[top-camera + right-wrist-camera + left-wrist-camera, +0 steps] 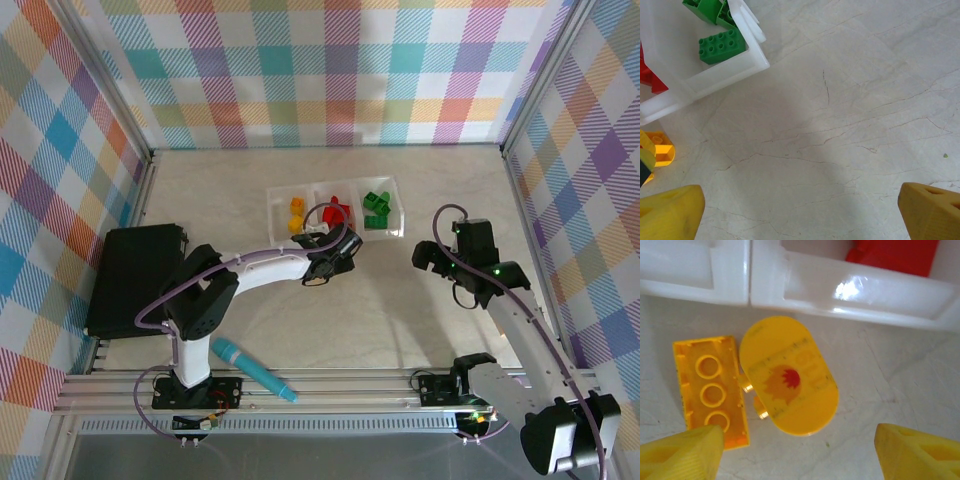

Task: Sort the legos into containers by color
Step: Pick up the lego from the center of the table.

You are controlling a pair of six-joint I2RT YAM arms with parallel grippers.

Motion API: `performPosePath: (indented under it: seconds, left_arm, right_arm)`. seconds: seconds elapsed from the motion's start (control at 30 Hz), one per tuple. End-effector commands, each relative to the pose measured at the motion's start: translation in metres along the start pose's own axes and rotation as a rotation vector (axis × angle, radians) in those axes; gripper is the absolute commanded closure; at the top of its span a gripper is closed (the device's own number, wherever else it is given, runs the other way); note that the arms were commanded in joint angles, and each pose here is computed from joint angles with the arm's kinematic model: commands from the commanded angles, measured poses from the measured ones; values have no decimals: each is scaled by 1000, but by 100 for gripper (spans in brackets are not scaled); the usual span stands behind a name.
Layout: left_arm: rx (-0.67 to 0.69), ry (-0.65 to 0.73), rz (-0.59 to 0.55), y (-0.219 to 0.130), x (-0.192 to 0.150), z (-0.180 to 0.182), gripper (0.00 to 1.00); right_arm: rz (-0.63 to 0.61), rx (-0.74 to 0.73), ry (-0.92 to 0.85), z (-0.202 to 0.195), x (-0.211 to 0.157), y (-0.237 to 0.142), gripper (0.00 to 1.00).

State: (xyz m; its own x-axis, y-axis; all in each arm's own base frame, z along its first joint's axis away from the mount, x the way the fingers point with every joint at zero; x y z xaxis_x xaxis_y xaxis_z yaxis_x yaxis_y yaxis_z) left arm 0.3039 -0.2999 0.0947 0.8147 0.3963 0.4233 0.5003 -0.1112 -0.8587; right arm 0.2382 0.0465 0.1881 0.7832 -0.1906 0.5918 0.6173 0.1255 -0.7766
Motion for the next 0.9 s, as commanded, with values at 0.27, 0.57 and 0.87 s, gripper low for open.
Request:
performPosePath:
  seconds: [0.27,0.57,0.87]
  left_arm:
    - [36,-61,-76,8,13,-9,22]
    - [50,-18,-66,20,12,-16,27]
    - [54,18,-51,28,15,-21,42]
  right_arm:
    - [8,14,7,-1,-4,3,1]
    - [5,3,-4,-2,-3,3,1]
    - [7,-3,-2,-3,-4,3,1]
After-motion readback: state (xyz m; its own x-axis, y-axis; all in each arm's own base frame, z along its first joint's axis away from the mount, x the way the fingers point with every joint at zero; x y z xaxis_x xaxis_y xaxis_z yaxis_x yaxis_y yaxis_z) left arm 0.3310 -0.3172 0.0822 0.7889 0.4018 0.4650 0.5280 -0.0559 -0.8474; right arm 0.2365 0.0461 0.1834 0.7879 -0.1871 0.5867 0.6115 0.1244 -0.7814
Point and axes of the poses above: each hand's point on the last joint's axis, 136 mm out from that joint toward the fingers, its own y axis out along the fingers, its own z axis along the line the jaws close on, x = y × z, the point moved 4 cm from there along -y, back along the fingers, and after that the axes turned 6 degrees about -y, right-handed, at the moved point
